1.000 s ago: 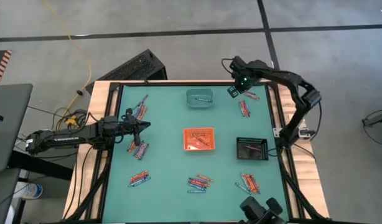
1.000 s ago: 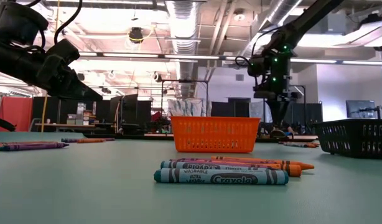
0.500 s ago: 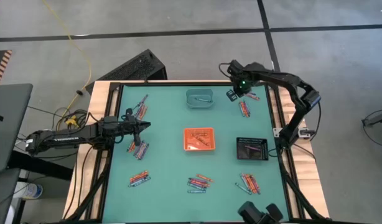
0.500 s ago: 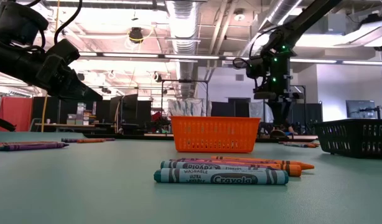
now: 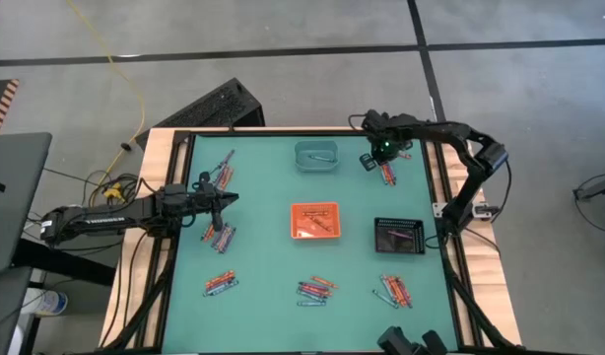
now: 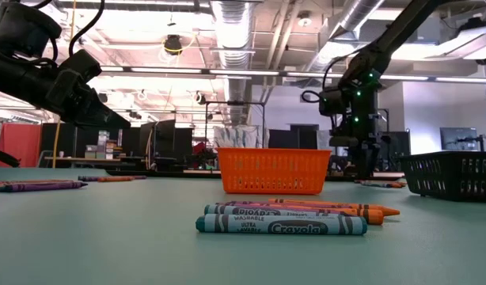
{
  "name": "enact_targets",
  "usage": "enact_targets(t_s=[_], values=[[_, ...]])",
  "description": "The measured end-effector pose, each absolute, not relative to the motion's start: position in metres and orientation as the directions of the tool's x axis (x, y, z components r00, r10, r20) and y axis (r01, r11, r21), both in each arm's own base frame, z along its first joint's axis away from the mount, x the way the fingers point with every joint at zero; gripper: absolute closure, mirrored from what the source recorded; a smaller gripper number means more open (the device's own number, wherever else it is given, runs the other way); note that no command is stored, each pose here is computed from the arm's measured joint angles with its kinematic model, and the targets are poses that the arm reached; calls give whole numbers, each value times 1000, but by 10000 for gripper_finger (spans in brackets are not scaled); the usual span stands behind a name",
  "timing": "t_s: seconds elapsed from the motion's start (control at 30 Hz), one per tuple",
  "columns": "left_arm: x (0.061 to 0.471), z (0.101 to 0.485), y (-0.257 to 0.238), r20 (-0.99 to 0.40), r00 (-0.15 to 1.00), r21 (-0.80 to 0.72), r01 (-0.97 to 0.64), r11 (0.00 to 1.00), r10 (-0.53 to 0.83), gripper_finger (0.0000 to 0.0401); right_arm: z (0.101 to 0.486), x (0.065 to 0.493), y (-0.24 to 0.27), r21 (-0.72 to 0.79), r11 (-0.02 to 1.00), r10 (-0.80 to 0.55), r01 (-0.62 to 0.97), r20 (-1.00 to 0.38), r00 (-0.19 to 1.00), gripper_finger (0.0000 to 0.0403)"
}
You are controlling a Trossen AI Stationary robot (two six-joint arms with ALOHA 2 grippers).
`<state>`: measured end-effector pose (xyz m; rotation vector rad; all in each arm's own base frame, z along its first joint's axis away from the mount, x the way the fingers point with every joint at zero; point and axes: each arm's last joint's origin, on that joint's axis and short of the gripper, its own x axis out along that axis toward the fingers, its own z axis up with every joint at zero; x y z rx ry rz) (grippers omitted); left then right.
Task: Sort crayons
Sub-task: Put the orange crayon into the orange bin
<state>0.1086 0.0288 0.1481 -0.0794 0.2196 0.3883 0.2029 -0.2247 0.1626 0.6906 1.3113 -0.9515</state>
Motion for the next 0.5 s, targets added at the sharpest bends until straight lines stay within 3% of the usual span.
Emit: enact_targets(t_s=[0.5], values=[[109,148,29,-227,902,-35,-383,923,366,384,142,210,-233,-99,469,-183,878,-983,-13,321]])
